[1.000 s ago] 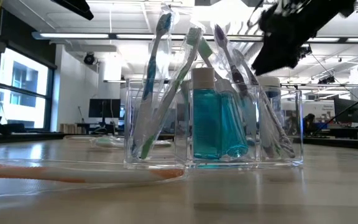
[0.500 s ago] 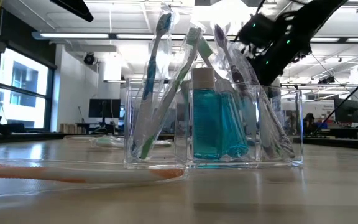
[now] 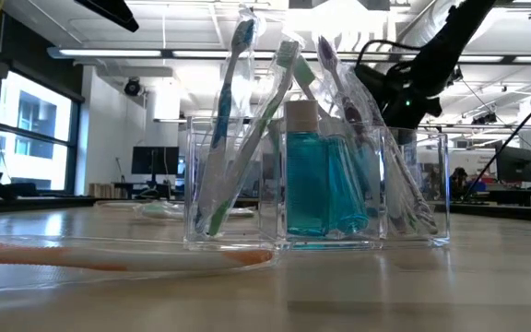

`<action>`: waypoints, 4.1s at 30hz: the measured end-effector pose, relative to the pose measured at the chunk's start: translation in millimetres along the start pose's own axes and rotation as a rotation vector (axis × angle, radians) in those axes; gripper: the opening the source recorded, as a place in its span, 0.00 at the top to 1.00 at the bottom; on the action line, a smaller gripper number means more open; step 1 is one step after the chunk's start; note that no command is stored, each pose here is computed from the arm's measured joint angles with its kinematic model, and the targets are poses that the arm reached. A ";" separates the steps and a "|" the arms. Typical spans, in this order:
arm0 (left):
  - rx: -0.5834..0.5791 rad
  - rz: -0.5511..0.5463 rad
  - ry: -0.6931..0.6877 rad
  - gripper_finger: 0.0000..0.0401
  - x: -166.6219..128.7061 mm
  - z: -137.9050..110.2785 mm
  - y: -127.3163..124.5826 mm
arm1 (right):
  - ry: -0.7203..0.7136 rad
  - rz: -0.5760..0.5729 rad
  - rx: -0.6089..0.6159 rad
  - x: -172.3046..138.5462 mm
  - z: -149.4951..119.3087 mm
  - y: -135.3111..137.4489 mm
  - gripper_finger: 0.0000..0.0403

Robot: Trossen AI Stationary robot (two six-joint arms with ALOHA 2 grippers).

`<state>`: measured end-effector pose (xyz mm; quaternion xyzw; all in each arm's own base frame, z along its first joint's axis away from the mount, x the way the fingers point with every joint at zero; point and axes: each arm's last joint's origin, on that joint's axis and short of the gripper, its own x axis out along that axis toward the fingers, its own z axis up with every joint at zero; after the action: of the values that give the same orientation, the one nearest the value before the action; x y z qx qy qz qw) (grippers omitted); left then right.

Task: Pick & Place toothbrushing station
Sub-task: Put the right blue toothbrush into the transparent organizer

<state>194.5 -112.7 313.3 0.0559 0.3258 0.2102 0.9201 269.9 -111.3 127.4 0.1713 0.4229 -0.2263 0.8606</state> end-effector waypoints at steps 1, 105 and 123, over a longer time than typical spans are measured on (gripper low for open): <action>0.000 0.000 0.000 0.30 0.0 0.0 0.0 | 0.008 -0.001 0.000 2.4 -1.3 -0.2 0.52; 0.102 -0.367 -0.809 0.30 59.3 73.7 -67.5 | -0.969 0.284 -0.729 -203.2 -72.2 217.5 0.95; -0.001 -0.436 -0.782 0.30 80.8 81.8 -48.0 | -0.948 0.331 -0.702 -192.3 -59.1 211.5 0.95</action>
<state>318.9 -119.2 319.2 0.0607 -0.0423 -0.0252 0.9969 240.6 141.9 269.7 -0.1785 0.0113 0.0118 0.9838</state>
